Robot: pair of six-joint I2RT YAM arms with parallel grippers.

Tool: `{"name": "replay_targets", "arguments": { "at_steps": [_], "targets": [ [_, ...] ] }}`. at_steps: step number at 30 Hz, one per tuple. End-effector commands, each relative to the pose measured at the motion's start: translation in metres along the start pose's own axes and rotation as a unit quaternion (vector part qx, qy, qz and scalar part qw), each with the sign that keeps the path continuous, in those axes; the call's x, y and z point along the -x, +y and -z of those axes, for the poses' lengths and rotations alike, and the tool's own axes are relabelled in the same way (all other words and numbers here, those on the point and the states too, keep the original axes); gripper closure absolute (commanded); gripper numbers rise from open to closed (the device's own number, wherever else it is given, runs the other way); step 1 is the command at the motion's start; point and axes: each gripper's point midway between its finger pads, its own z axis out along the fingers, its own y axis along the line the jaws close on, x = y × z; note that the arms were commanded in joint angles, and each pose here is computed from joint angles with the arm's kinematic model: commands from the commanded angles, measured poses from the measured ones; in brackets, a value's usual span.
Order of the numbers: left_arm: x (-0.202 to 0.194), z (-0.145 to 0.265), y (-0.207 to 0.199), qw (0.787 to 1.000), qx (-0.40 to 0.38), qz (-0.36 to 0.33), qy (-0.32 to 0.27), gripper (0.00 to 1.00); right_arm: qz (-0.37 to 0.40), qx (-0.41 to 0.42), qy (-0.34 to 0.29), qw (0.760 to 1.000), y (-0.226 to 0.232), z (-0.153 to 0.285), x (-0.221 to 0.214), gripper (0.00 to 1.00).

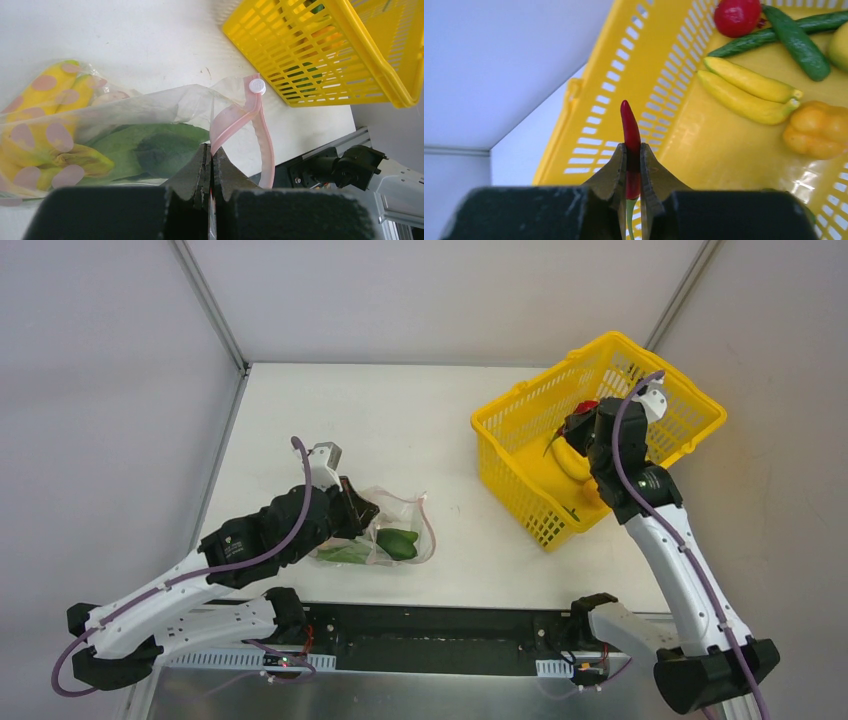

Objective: Place the food in the zip-top bag and seal the zipper
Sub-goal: Pick up the fake vegetable from the bin, then place the fake vegetable in the zipper food storage bag.

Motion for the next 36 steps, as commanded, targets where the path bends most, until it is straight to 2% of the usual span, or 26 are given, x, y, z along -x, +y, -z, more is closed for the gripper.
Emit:
{"name": "replay_targets", "arguments": {
  "at_steps": [1,4,8,17,20,24,32,36],
  "targets": [
    [0.013,0.001,-0.007,1.000,-0.007,0.014,-0.019,1.00,-0.018,0.120,0.025,0.992,0.047,0.034,0.013,0.99],
    [0.012,-0.001,-0.007,1.000,-0.007,0.014,-0.017,1.00,-0.016,0.216,0.062,0.974,0.079,0.053,0.004,0.99],
    [0.012,-0.001,-0.009,1.000,-0.011,0.015,-0.015,1.00,0.021,0.344,0.104,0.933,0.125,0.089,-0.022,0.99],
    [0.014,0.001,-0.008,1.000,-0.009,0.016,-0.019,1.00,0.135,0.449,0.135,0.873,0.173,0.135,-0.089,1.00],
    [0.015,0.001,-0.008,1.000,-0.008,0.016,-0.020,1.00,0.153,0.488,0.122,0.851,0.183,0.150,-0.104,1.00],
    [0.016,0.000,-0.012,1.000,-0.013,0.015,-0.020,1.00,0.176,0.559,0.101,0.804,0.195,0.179,-0.124,1.00],
    [0.017,0.001,-0.015,0.999,-0.020,0.016,-0.020,1.00,0.155,0.666,0.065,0.727,0.207,0.225,-0.157,0.99],
    [0.018,0.003,-0.014,0.999,-0.022,0.021,-0.024,1.00,0.182,0.703,0.063,0.684,0.204,0.239,-0.185,0.95]
  ]
}}
